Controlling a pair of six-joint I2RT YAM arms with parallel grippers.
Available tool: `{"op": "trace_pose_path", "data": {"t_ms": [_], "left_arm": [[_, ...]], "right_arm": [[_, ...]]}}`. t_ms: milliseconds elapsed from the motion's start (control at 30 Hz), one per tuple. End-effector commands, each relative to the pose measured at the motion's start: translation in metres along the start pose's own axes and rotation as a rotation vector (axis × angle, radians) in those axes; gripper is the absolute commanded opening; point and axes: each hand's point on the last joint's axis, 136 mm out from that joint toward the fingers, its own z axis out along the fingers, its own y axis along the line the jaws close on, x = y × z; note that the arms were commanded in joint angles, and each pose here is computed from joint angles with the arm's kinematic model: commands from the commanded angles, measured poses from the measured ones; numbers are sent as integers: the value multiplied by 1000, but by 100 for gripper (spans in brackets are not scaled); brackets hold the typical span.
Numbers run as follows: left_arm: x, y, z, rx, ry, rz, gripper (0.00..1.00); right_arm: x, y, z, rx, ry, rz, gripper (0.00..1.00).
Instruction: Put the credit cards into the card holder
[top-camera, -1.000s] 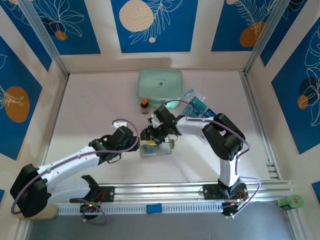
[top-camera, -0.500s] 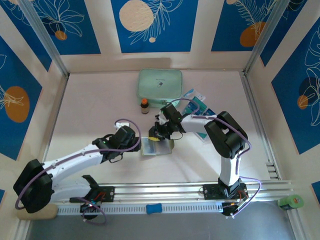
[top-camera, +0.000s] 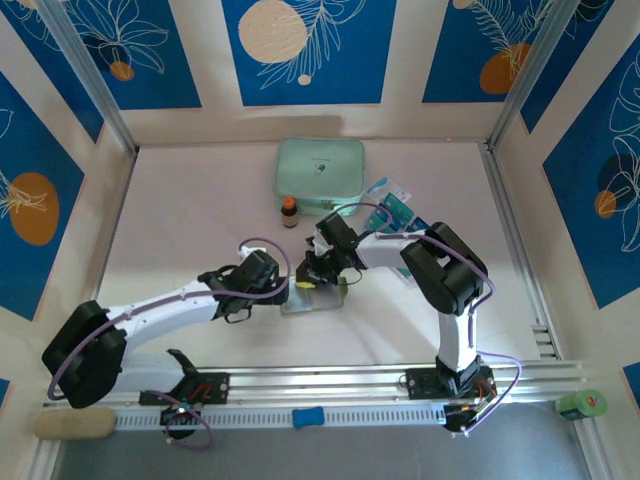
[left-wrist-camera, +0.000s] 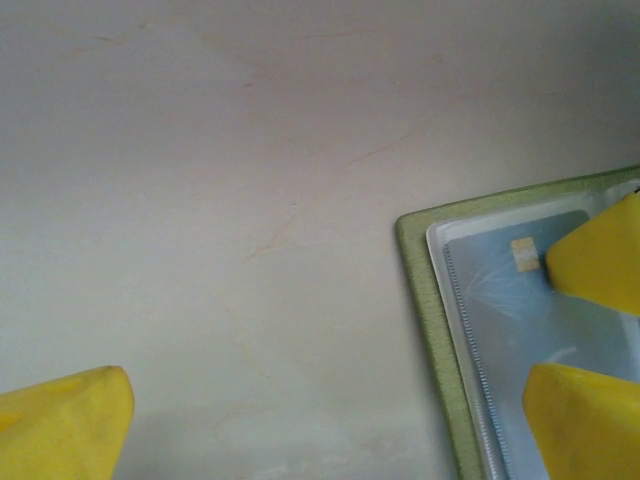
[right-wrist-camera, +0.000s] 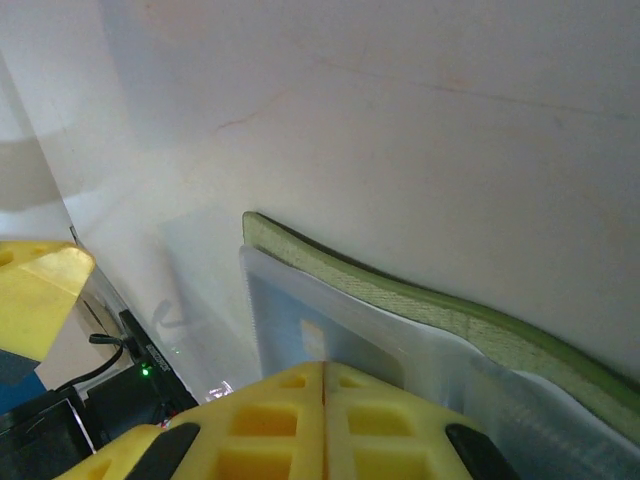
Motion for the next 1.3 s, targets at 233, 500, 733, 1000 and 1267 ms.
{"op": "trace_pose_path", "data": {"t_ms": [233,500,733,1000,1267], "left_arm": [[3,-12,14,35,36,10,100],[15,-3,23,4,63,12,100],[20,1,26,-14,68,15,100],[22,3,28,-22,72,20,100],[21,3,28,-21,70,20,100]], "right_arm": [[-4,24,-19,-52,-15,-24,7],[-22,24,-94,-1,-176,-79,11],[-33,-28,-163,281,-316,-138,30],[-40,-93,-219,656,-355,-185,40],[-43,-121,-241,865,-364,-172,40]]}}
